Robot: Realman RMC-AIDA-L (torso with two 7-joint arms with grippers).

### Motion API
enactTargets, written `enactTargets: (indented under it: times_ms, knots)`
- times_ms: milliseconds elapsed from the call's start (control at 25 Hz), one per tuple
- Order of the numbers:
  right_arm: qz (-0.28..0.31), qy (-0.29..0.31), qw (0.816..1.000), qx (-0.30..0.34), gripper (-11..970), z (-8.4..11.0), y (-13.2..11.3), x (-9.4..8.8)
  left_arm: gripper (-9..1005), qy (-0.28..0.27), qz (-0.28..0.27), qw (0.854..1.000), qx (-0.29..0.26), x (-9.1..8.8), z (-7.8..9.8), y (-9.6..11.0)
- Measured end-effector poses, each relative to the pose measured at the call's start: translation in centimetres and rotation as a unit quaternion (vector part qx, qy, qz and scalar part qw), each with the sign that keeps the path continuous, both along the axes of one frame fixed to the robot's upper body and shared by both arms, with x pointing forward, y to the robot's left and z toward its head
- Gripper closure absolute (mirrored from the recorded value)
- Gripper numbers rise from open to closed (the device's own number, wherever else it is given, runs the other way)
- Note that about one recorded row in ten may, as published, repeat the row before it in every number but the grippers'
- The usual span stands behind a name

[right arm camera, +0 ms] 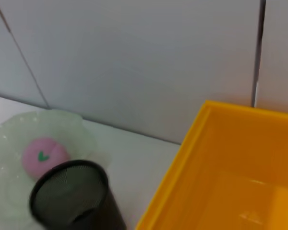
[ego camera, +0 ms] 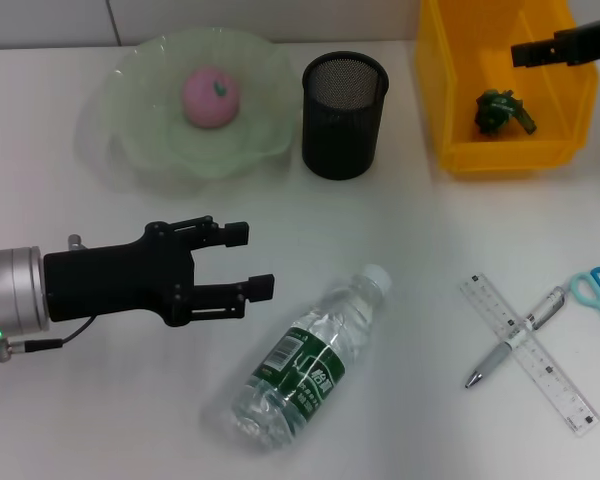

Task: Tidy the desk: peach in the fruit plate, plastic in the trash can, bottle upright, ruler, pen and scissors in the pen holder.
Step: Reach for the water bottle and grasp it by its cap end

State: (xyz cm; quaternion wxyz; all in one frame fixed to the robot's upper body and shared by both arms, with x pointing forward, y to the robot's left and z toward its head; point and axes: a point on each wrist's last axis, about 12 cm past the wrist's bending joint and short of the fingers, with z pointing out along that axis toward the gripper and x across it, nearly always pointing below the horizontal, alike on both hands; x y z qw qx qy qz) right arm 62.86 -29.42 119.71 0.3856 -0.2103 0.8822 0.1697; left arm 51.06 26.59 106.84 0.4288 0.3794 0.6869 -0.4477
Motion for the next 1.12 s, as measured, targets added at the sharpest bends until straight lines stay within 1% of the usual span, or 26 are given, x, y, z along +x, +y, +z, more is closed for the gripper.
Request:
enactTargets:
  times_ms: [120, 240, 280, 320, 360, 480, 520, 560, 600, 640, 680, 720, 760, 800, 840, 880, 920, 960, 1080, 1120]
  knots:
    - [0.026, -0.010, 0.999, 0.020, 254, 0.1, -0.2, -1.7, 186, 0.000, 0.001, 1.000, 0.000, 0.0, 0.0, 0.1]
    - [0.063, -0.022, 0.996, 0.061, 247, 0.1, -0.4, -3.2, 186, 0.000, 0.002, 1.000, 0.001, 0.0, 0.0, 0.1]
    - [0.063, -0.022, 0.996, 0.061, 245, 0.1, -0.4, -3.2, 186, 0.000, 0.002, 1.000, 0.001, 0.0, 0.0, 0.1]
    - [0.090, -0.030, 0.991, 0.091, 243, 0.1, -0.6, -4.2, 186, 0.000, 0.002, 1.000, 0.001, 0.0, 0.0, 0.1]
    - [0.090, -0.030, 0.991, 0.091, 241, 0.1, -0.6, -4.2, 186, 0.000, 0.002, 1.000, 0.001, 0.0, 0.0, 0.1]
    - [0.125, -0.036, 0.983, 0.128, 234, -0.3, -0.8, -5.6, 186, -0.001, 0.002, 1.000, 0.002, 0.0, 0.1, 0.2]
    - [0.147, -0.036, 0.977, 0.150, 232, -0.8, -1.0, -6.5, 186, -0.001, 0.002, 1.000, 0.002, 0.0, 0.1, 0.2]
    - [0.156, -0.039, 0.974, 0.161, 230, -1.1, -1.1, -6.9, 186, -0.001, 0.002, 1.000, 0.002, 0.0, 0.1, 0.2]
    - [0.156, -0.039, 0.974, 0.161, 227, -1.1, -1.1, -6.9, 186, -0.001, 0.002, 1.000, 0.002, 0.0, 0.1, 0.2]
    - [0.170, -0.042, 0.967, 0.182, 225, -1.8, -1.2, -7.6, 186, -0.001, 0.002, 1.000, 0.002, 0.0, 0.1, 0.2]
    - [0.170, -0.042, 0.967, 0.182, 223, -1.8, -1.2, -7.6, 186, -0.001, 0.003, 1.000, 0.002, 0.1, 0.1, 0.3]
    - [0.176, -0.042, 0.963, 0.198, 221, -2.7, -1.3, -8.2, 186, -0.002, 0.003, 1.000, 0.003, 0.1, 0.1, 0.3]
    - [0.177, -0.039, 0.962, 0.205, 219, -3.3, -1.4, -8.5, 186, -0.002, 0.003, 1.000, 0.003, 0.1, 0.1, 0.3]
    - [0.177, -0.039, 0.962, 0.205, 216, -3.3, -1.4, -8.5, 185, -0.002, 0.003, 1.000, 0.003, 0.1, 0.1, 0.3]
    - [0.180, -0.032, 0.959, 0.216, 214, -4.3, -1.3, -9.0, 185, -0.002, 0.004, 1.000, 0.003, 0.1, 0.1, 0.3]
    - [0.180, -0.032, 0.959, 0.216, 212, -4.3, -1.3, -9.0, 185, -0.002, 0.004, 1.000, 0.003, 0.1, 0.1, 0.3]
    - [0.185, -0.029, 0.955, 0.229, 210, -5.4, -1.5, -9.5, 185, -0.002, 0.004, 1.000, 0.003, 0.1, 0.1, 0.3]
    - [0.185, -0.029, 0.955, 0.229, 208, -5.4, -1.5, -9.5, 185, -0.002, 0.005, 1.000, 0.003, 0.1, 0.1, 0.3]
    - [0.194, -0.040, 0.948, 0.249, 201, -6.3, -2.1, -10.5, 185, -0.003, 0.005, 1.000, 0.004, 0.2, 0.2, 0.4]
    - [0.203, -0.053, 0.941, 0.267, 200, -6.8, -2.7, -11.3, 185, -0.001, 0.005, 1.000, 0.005, 0.4, 0.4, 0.4]
